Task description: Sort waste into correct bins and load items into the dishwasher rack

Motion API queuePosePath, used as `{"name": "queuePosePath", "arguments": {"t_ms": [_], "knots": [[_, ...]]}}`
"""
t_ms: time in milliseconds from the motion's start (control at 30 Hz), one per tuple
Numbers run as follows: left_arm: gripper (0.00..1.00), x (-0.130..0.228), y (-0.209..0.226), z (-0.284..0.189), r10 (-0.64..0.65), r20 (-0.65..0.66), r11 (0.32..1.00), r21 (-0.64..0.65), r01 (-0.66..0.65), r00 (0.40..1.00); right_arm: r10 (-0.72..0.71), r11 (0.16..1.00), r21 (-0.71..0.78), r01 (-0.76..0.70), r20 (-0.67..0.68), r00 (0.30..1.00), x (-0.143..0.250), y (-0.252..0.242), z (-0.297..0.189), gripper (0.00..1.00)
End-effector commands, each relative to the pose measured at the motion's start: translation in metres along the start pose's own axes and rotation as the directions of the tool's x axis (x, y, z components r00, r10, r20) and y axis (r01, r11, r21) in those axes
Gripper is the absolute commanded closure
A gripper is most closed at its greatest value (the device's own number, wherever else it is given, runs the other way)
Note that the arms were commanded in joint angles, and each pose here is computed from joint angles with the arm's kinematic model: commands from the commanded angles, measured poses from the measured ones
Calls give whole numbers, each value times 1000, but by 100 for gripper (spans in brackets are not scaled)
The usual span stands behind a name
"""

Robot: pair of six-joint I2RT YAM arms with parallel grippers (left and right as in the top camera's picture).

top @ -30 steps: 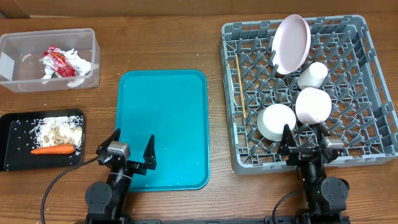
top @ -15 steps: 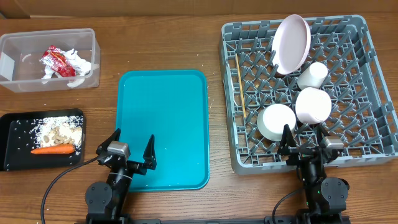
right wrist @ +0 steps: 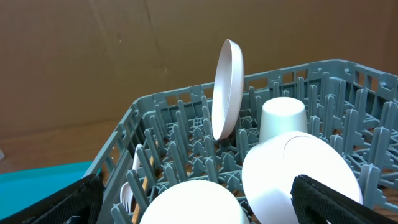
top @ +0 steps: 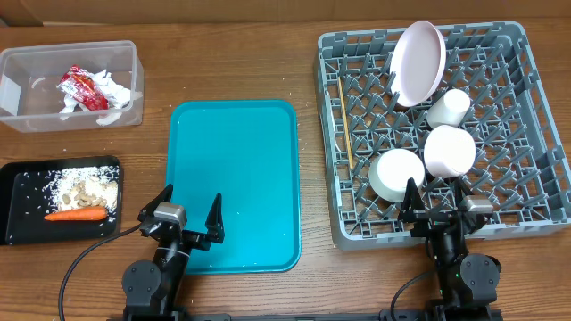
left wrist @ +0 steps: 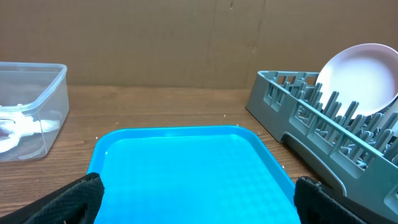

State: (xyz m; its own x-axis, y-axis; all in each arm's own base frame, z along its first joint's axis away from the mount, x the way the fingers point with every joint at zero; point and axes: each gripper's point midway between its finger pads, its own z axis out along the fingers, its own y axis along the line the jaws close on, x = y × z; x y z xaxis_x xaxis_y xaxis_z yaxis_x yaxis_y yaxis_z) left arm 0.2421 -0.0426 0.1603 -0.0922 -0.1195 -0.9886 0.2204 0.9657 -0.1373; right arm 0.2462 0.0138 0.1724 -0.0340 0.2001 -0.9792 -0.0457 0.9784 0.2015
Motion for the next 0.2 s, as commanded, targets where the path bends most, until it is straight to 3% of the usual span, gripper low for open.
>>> {"name": "queuePosePath", "arguments": {"t_ms": [0, 167], "knots": [[0, 0, 0, 0, -8, 6, 1000, -3, 8, 1000, -4, 1000, 8, 4, 5, 1000, 2, -2, 0, 0], [0, 0, 0, 0, -8, 6, 1000, -3, 8, 1000, -4, 1000, 8, 4, 5, 1000, 2, -2, 0, 0]]}}
